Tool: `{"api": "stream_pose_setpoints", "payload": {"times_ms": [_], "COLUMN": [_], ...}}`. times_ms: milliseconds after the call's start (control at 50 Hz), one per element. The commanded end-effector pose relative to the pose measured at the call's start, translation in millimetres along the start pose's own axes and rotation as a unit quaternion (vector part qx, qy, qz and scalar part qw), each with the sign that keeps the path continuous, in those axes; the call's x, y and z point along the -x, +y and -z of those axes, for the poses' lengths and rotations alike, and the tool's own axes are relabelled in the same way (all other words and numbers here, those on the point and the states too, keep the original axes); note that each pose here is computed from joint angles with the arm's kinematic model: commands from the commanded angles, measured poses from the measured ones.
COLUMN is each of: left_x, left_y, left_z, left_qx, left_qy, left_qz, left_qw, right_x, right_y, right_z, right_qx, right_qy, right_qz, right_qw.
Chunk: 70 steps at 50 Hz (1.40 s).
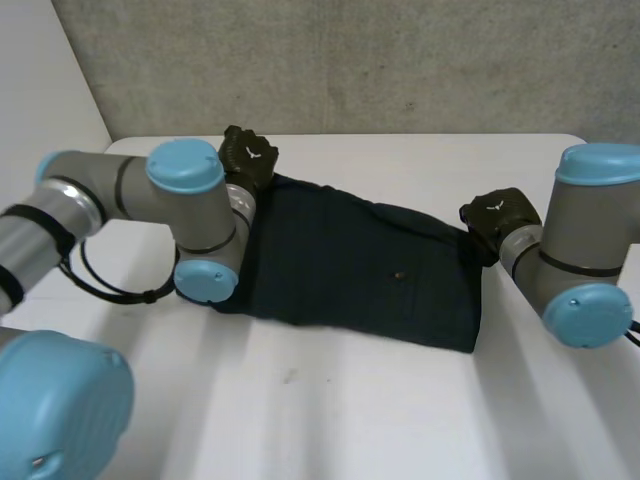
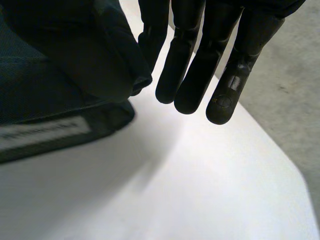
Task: Fold the shorts.
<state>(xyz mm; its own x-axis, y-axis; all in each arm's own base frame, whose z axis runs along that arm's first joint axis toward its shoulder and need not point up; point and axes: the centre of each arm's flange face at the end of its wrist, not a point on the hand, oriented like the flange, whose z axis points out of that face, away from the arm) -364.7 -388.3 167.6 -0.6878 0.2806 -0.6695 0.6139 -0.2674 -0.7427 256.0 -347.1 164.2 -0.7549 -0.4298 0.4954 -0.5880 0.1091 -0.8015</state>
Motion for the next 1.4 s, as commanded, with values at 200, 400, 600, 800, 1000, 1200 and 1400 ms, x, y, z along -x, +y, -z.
{"api": "stream_pose_setpoints", "payload": {"times_ms": [200,400,600,800,1000,1200,1400], "left_x": [-42.5,12.8,55.5,44.1,41.6,40.1,42.2], "left_y": [27.0,-24.9,-42.8,-5.8,16.3,16.7,15.2], "left_z": [-17.7,21.4,108.2,158.0,162.3,163.3,166.9], "left_qx": [-0.054,-0.044,-0.018,0.055,0.089,0.091,0.091], "left_qy": [-0.004,-0.013,0.033,0.067,0.06,0.062,0.06], "left_qz": [0.009,0.035,0.214,0.288,0.29,0.289,0.289], "left_qw": [0.999,0.998,0.976,0.954,0.951,0.951,0.951], "right_x": [-9.4,-41.1,0.5,19.6,30.8,30.1,-12.2], "right_y": [0.7,-55.6,-0.2,33.9,58.6,59.1,65.5], "right_z": [-39.0,32.9,87.4,82.3,59.4,55.8,55.5], "right_qx": [-0.065,-0.149,-0.023,-0.011,0.016,0.012,0.042], "right_qy": [0.097,0.07,-0.048,-0.051,-0.058,-0.056,-0.014], "right_qz": [-0.001,-0.134,-0.167,-0.178,-0.178,-0.183,-0.138], "right_qw": [0.993,0.977,0.985,0.983,0.982,0.981,0.989]}}
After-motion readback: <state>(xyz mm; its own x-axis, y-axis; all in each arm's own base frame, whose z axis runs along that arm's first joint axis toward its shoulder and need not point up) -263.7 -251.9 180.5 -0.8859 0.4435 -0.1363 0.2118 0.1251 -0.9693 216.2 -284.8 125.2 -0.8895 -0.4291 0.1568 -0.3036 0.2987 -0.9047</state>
